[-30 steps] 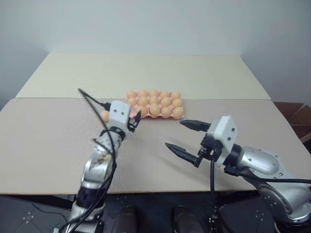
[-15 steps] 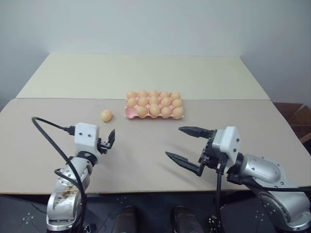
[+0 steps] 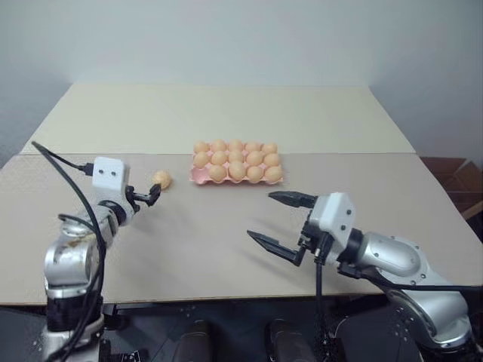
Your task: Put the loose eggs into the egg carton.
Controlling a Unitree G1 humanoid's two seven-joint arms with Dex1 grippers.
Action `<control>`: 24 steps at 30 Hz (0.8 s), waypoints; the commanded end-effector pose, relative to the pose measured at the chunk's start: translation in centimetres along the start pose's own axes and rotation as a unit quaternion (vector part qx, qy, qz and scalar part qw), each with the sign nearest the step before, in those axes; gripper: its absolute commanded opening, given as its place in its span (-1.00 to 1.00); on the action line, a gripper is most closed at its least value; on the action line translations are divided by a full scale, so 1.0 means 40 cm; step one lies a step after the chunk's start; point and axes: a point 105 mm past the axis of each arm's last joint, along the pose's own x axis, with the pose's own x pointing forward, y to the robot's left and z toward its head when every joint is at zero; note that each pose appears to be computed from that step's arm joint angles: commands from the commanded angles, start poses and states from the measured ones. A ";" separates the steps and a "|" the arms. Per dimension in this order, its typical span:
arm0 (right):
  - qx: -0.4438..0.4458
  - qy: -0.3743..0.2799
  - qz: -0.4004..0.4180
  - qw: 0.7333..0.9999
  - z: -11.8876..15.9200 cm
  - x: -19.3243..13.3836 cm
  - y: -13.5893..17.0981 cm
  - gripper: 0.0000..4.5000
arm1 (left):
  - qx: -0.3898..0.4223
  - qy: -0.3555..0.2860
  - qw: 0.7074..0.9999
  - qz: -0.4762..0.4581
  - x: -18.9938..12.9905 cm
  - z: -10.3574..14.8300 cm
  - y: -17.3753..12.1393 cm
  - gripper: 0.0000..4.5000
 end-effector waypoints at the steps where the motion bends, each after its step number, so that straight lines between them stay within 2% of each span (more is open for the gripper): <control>1: -0.014 -0.011 -0.007 1.000 0.023 0.024 -0.002 1.00 | -0.013 0.007 0.999 -0.030 0.038 0.022 0.012 0.99; 10: -0.034 -0.016 0.004 0.999 0.039 0.049 0.000 1.00 | 0.030 0.047 0.993 -0.103 0.128 0.025 -0.009 0.99; 15: -0.037 -0.019 0.008 0.999 0.044 0.053 0.003 1.00 | 0.060 0.061 0.990 -0.111 0.161 0.012 -0.014 0.99; 23: -0.040 -0.021 0.004 0.999 0.049 0.056 0.001 1.00 | 0.058 0.056 0.990 -0.111 0.192 0.014 -0.018 0.99; 24: -0.041 -0.021 0.003 0.999 0.049 0.056 0.000 1.00 | 0.058 0.056 0.990 -0.112 0.193 0.012 -0.019 0.82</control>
